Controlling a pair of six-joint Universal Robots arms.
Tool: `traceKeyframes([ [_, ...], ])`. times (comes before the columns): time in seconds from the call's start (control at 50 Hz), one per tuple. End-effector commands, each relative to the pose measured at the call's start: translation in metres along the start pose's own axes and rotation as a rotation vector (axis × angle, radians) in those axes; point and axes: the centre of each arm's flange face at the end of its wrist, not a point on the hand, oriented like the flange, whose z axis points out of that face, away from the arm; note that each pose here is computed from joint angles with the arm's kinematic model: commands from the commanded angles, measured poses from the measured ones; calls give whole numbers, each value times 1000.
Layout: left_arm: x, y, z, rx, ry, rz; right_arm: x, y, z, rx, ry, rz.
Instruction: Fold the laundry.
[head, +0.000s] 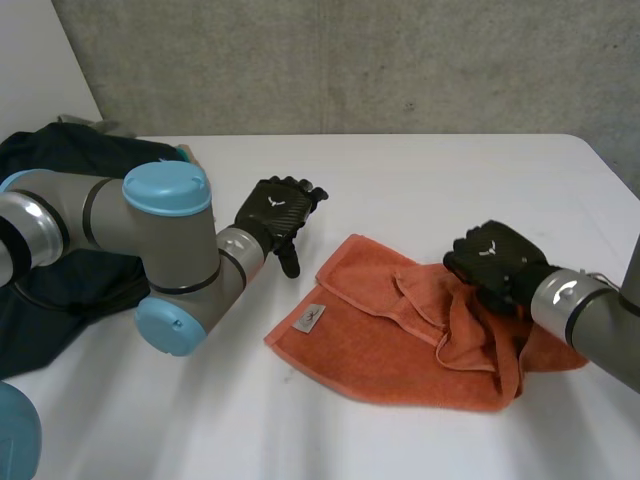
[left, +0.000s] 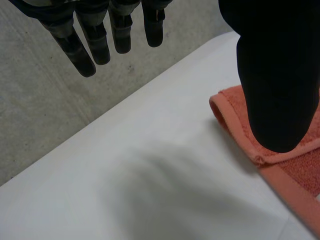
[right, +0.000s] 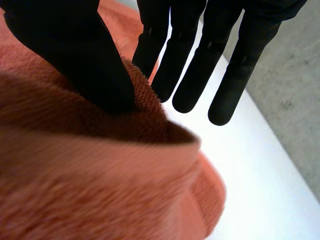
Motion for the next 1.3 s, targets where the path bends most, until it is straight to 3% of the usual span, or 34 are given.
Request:
traceKeyframes([
  [0.02, 6, -2, 1, 6, 19, -30, 30, -74, -19, 151, 109, 54],
  [0.12, 12, -5, 3, 12, 33, -65, 62, -153, -68, 400, 202, 237],
  [0.18, 15, -7, 4, 6, 44, -84, 74, -175, -88, 493, 221, 326],
  [0.28, 25, -7, 3, -26, 71, -128, 80, -197, -113, 593, 229, 446],
  [0.44, 55, 0, -4, -110, 166, -224, 74, -224, -139, 691, 226, 518],
  [0.54, 61, -2, -7, -118, 155, -251, 69, -225, -143, 689, 210, 543],
  [0.62, 36, -15, -4, -74, 40, -266, 74, -212, -134, 645, 234, 556],
  [0.72, -37, -51, -11, 21, -204, -297, 104, -173, -103, 546, 326, 584],
  [0.8, -76, -78, -18, 129, -239, -346, 116, -145, -79, 474, 349, 612],
  [0.9, -95, -111, -35, 237, -232, -438, 103, -133, -55, 421, 288, 621],
  [1.06, -106, -156, -75, 367, -276, -412, 113, -104, -19, 408, 341, 561],
  [1.12, -98, -152, -85, 344, -270, -372, 111, -87, -7, 386, 345, 551],
  [1.3, -38, -41, -81, -22, -166, -205, 69, 20, 24, 26, 215, 609],
])
